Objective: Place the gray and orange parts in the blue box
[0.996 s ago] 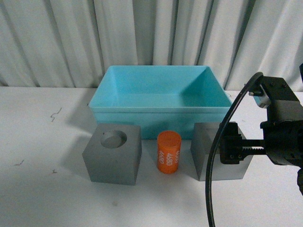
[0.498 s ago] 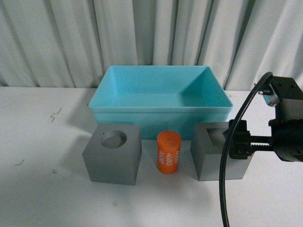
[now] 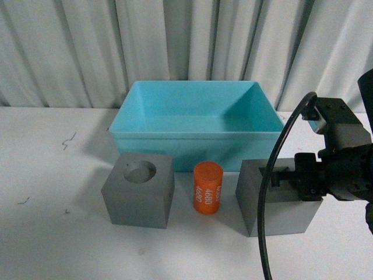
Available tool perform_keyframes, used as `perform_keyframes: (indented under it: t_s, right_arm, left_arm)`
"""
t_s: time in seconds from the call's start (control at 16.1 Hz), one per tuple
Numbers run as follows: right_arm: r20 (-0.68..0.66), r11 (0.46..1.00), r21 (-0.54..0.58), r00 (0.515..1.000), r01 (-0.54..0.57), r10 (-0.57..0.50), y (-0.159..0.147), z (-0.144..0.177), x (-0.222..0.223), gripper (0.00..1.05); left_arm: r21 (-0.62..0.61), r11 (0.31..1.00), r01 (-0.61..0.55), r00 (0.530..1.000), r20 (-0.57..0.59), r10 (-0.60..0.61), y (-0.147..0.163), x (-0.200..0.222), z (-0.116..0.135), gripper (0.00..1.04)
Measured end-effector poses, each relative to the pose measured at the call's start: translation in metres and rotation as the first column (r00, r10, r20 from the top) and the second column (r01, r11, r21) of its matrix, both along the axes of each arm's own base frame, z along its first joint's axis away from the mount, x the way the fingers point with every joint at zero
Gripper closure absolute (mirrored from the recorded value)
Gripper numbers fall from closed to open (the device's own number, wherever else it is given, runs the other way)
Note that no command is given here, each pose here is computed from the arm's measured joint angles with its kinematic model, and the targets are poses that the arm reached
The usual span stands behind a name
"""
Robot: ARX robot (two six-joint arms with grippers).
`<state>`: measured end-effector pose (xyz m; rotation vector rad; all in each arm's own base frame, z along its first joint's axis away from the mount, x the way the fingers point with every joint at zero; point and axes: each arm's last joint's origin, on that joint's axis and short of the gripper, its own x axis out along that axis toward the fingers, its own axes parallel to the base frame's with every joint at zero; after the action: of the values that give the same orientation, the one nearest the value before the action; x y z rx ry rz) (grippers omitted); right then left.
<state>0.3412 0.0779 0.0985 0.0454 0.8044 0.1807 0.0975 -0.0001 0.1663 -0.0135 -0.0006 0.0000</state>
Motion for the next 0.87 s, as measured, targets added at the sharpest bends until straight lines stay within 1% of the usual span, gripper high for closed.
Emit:
perform_keyframes:
  t_s: [0.19, 0.37, 0.5, 0.62, 0.68, 0.87]
  right_arm:
    - [-0.009, 1.000, -0.002, 1.000, -0.003, 0.003, -0.001, 0.003, -0.007, 0.86]
    - [-0.013, 1.000, 0.000, 1.000, -0.007, 0.007, -0.002, 0.005, -0.013, 0.86]
    - [0.031, 1.000, -0.003, 0.999, -0.028, 0.029, -0.004, 0.034, -0.030, 0.86]
    - [0.158, 0.999, -0.001, 0.987, -0.038, 0.037, -0.011, 0.081, -0.035, 0.86]
    - [0.212, 0.999, -0.005, 0.977, -0.039, 0.039, -0.015, 0.099, -0.035, 0.86]
    - [0.263, 1.000, -0.007, 0.964, -0.025, 0.026, -0.021, 0.117, -0.033, 0.86]
  left_arm:
    - [0.000, 1.000, 0.000, 1.000, 0.000, 0.000, 0.000, 0.000, 0.000, 0.07]
    - [0.000, 1.000, 0.000, 1.000, 0.000, 0.000, 0.000, 0.000, 0.000, 0.07]
    - [0.000, 1.000, 0.000, 1.000, 0.000, 0.000, 0.000, 0.000, 0.000, 0.07]
    - [0.000, 1.000, 0.000, 1.000, 0.000, 0.000, 0.000, 0.000, 0.000, 0.07]
    - [0.000, 1.000, 0.000, 1.000, 0.000, 0.000, 0.000, 0.000, 0.000, 0.07]
    - [0.000, 1.000, 0.000, 1.000, 0.000, 0.000, 0.000, 0.000, 0.000, 0.07]
